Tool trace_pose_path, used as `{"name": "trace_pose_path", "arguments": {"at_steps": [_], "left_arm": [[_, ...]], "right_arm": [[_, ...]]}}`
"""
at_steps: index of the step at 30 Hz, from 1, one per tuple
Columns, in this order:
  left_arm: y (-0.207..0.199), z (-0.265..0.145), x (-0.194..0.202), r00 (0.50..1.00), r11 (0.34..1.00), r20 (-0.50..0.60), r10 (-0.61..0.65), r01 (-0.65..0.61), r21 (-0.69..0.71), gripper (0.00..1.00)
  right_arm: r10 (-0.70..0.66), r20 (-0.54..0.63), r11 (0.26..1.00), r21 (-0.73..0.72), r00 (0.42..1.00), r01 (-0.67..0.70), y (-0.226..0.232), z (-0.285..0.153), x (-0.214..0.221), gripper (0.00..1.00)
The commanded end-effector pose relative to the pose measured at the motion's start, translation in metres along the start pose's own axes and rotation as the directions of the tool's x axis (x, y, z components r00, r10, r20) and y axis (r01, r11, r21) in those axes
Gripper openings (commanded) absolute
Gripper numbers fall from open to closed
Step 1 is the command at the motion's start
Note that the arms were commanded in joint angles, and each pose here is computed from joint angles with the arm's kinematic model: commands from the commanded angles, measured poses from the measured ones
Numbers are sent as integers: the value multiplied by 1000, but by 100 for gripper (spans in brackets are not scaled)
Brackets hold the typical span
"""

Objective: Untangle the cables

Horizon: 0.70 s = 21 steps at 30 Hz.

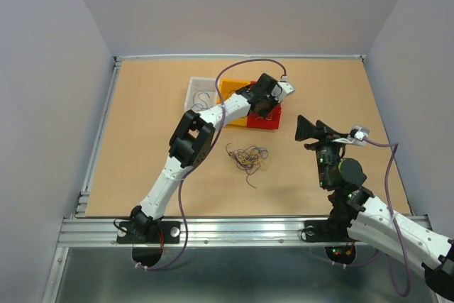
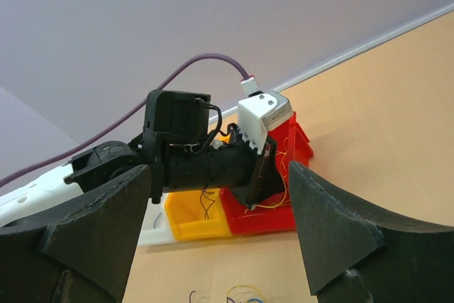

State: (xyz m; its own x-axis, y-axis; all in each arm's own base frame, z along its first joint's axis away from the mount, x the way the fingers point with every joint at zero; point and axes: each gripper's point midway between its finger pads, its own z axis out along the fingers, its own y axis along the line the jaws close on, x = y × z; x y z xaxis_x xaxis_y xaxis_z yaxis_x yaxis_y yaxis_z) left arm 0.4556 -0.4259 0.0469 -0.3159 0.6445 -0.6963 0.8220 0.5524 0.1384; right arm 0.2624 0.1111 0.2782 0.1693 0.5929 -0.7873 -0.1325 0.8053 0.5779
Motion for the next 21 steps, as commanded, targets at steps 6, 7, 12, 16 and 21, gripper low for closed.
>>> {"name": "trace_pose_path", "arguments": {"at_steps": [6,7,12,16,21], "left_arm": [[19,-84,-82,977,999,214,3,7,-46,43],[19,-90,-87,974,999,227,5,5,-42,45],[21,-131,-113,953,999,304,16,-3,-45,49],[21,-154,-114,952,998,304,30,-13,-57,54],[9,-192,-92,942,995,320,98,-86,-51,73]], "right_arm": [[36,32,999,13,999,-37,2,1,-11,83],[36,31,999,10,999,-37,2,0,-11,83],[41,34,999,7,999,-41,2,-1,-13,83],[42,36,999,8,998,-42,2,0,-14,83],[38,28,999,-2,999,-38,5,1,-13,84]]}}
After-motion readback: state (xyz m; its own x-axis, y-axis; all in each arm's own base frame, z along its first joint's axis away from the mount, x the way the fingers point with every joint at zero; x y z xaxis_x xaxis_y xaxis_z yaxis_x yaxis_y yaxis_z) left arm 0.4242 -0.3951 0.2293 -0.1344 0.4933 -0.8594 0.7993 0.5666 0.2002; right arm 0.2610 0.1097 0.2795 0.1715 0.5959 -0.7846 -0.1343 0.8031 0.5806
